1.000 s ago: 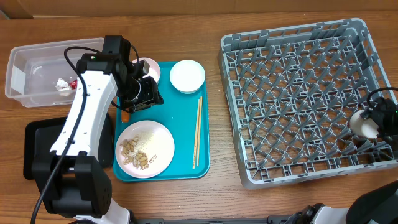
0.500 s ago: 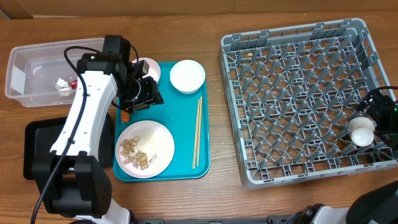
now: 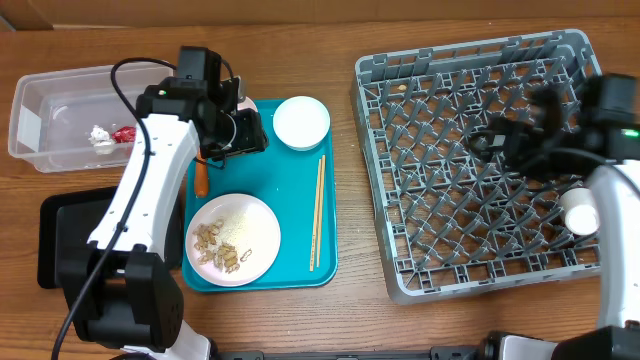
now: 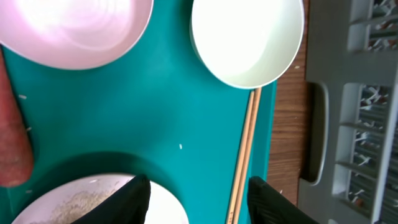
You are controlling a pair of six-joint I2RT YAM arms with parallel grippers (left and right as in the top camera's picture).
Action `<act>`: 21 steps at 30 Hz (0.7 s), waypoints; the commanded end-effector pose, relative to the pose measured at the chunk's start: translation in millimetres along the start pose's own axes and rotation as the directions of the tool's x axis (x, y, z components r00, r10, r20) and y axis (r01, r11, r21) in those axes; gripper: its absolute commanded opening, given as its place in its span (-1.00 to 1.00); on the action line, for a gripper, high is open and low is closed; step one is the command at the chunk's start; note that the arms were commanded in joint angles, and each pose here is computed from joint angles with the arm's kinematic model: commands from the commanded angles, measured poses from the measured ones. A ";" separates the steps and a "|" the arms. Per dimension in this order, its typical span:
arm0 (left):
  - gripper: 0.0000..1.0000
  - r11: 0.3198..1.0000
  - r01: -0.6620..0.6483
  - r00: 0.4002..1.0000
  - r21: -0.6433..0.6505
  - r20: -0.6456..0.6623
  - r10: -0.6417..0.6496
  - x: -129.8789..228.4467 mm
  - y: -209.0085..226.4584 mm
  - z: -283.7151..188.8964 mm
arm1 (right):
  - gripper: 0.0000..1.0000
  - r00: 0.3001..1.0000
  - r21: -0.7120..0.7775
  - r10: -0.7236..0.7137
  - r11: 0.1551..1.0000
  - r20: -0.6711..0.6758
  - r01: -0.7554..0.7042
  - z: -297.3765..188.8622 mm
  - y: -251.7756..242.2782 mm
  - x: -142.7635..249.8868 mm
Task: Sort waste into correct bins and load items into the dishwasher
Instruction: 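Reach the right gripper to the white bowl on the tray and grasp it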
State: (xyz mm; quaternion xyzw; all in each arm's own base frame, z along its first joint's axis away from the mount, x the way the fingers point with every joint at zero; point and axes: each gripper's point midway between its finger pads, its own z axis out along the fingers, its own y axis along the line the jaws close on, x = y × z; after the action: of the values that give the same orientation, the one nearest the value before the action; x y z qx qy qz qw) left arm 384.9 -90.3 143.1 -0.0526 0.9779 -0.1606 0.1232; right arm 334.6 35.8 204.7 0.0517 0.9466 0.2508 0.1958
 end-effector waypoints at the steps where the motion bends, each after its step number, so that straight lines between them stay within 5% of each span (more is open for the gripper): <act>1: 0.02 0.996 0.017 1.000 -0.082 0.004 -0.017 2.3 9.7 -5.6 | 0.88 0.975 -0.084 -0.222 0.971 0.016 0.222 15.4 65.0 1.5; 7: 0.06 0.963 0.118 0.990 -0.240 -0.046 -0.133 21.8 48.9 -14.8 | 0.93 0.905 0.018 -0.417 0.909 0.085 0.417 64.6 137.1 -0.8; 21: 0.08 0.928 0.235 0.972 -0.290 0.038 -0.234 24.6 87.7 -59.5 | 0.75 0.909 0.035 -0.414 0.910 0.039 0.413 181.6 176.4 -37.0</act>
State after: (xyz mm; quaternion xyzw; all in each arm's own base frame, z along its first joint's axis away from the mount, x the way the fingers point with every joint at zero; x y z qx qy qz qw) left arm 339.5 -0.7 142.8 -0.1764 0.9818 -0.0350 0.0613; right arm 427.3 254.5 178.3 -0.1584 0.9277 0.1997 0.2728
